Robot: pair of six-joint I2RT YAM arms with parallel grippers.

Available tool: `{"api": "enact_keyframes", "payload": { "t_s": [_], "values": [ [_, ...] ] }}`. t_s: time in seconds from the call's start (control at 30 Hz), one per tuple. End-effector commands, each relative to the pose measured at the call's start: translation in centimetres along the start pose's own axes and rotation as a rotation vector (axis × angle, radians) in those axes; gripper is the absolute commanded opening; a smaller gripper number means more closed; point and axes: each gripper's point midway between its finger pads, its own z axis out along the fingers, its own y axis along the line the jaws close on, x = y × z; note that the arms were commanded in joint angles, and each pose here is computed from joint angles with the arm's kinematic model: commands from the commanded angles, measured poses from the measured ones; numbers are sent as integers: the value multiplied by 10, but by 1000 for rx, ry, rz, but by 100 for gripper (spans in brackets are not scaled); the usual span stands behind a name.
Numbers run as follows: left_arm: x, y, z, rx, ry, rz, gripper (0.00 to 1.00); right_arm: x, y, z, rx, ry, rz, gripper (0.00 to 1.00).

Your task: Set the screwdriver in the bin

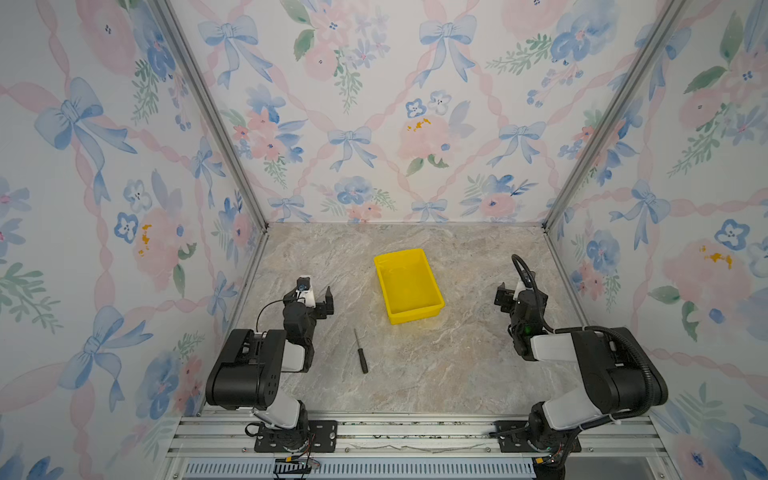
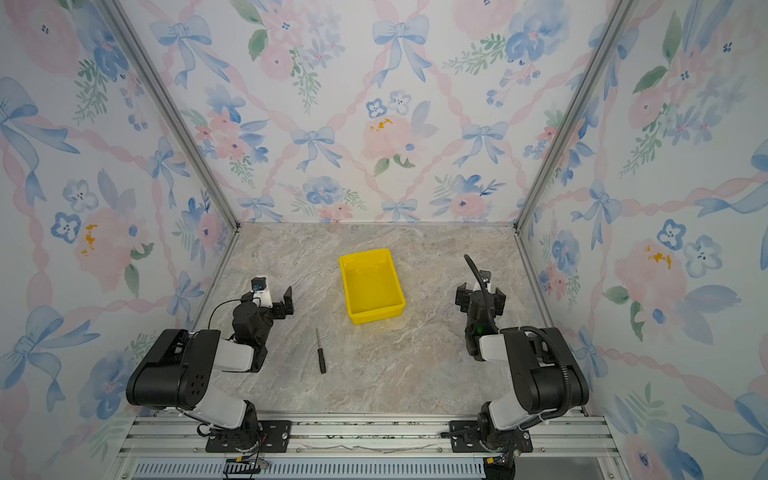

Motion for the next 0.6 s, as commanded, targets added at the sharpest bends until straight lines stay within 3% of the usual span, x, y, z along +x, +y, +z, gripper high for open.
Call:
{"api": "enact_keyframes", "payload": {
  "t_s": [0.0, 0.57],
  "values": [
    [4, -1, -1, -5, 3, 8, 98, 2, -1, -1, 7, -7, 14, 97],
    [4, -1, -1, -5, 3, 7, 98, 2, -1, 0, 5, -5, 17, 97]
  ]
}}
